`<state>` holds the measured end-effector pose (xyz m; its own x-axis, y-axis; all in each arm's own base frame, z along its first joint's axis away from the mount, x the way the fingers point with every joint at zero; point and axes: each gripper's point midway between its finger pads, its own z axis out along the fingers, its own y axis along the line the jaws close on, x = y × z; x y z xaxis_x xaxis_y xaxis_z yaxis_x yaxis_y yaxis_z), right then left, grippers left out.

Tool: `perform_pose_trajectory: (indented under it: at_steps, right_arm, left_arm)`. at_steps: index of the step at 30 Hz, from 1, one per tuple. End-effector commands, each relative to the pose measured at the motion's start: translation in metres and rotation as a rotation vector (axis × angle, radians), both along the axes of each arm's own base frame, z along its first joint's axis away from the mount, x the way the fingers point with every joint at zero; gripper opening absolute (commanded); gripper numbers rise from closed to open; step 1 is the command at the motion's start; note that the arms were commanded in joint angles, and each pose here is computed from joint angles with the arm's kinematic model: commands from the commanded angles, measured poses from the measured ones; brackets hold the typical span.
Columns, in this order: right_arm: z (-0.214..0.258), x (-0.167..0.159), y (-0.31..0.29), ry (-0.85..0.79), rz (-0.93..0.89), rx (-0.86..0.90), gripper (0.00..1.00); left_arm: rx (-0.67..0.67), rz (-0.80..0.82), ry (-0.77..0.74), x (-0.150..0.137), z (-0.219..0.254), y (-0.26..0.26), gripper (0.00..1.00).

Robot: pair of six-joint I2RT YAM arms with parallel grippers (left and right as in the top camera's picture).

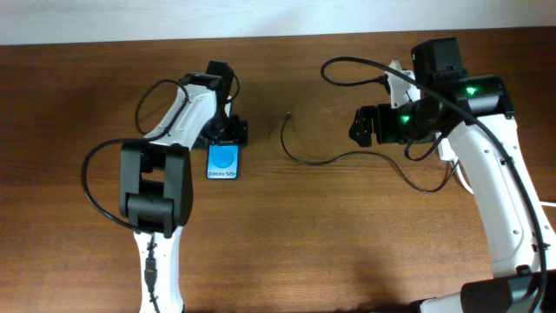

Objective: Plug charger to phone and switch on socket
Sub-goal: 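Lower the left gripper and close it on the phone's top edge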

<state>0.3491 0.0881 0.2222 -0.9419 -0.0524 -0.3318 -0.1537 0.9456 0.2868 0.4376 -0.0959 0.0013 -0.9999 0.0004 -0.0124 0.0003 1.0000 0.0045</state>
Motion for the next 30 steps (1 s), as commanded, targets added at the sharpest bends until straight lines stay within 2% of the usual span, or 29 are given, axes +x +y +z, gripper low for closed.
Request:
perform_pose_trajectory:
  at_steps: [1,5,10,12,14,18,22,25,30]
  right_arm:
    - [0.002,0.002,0.0,-0.001,-0.008,0.011,0.98]
    - [0.002,0.002,0.0,-0.001,-0.008,0.011,0.98]
    - [0.002,0.002,0.0,-0.002,-0.008,0.011,0.98]
    - [0.002,0.002,0.0,-0.003,-0.008,0.011,0.99]
    - [0.002,0.002,0.0,-0.003,-0.008,0.011,0.98]
    - [0.003,0.004,0.0,-0.013,-0.008,0.012,0.98]
    - [0.003,0.004,0.0,-0.013,-0.008,0.012,0.98]
    - [0.003,0.004,0.0,-0.013,-0.008,0.012,0.98]
    - [0.003,0.004,0.0,-0.013,-0.008,0.012,0.98]
  left_arm:
    - [-0.008,0.042,0.058,-0.007,-0.018,0.016,0.94]
    - [-0.007,0.017,0.061,-0.009,-0.017,0.01,0.95]
    - [-0.031,0.017,0.092,-0.022,-0.035,0.007,0.92]
    - [-0.027,0.017,0.094,-0.023,-0.037,0.008,0.85]
    - [-0.027,0.016,0.094,-0.023,-0.037,0.008,0.84]
    - [-0.024,0.017,0.105,-0.026,-0.037,0.009,0.7]
    - [-0.026,0.019,0.092,-0.02,-0.03,0.009,0.66]
    - [-0.032,0.018,0.065,-0.009,-0.015,0.006,0.58]
    - [-0.032,0.018,0.068,-0.008,-0.008,0.006,0.4]
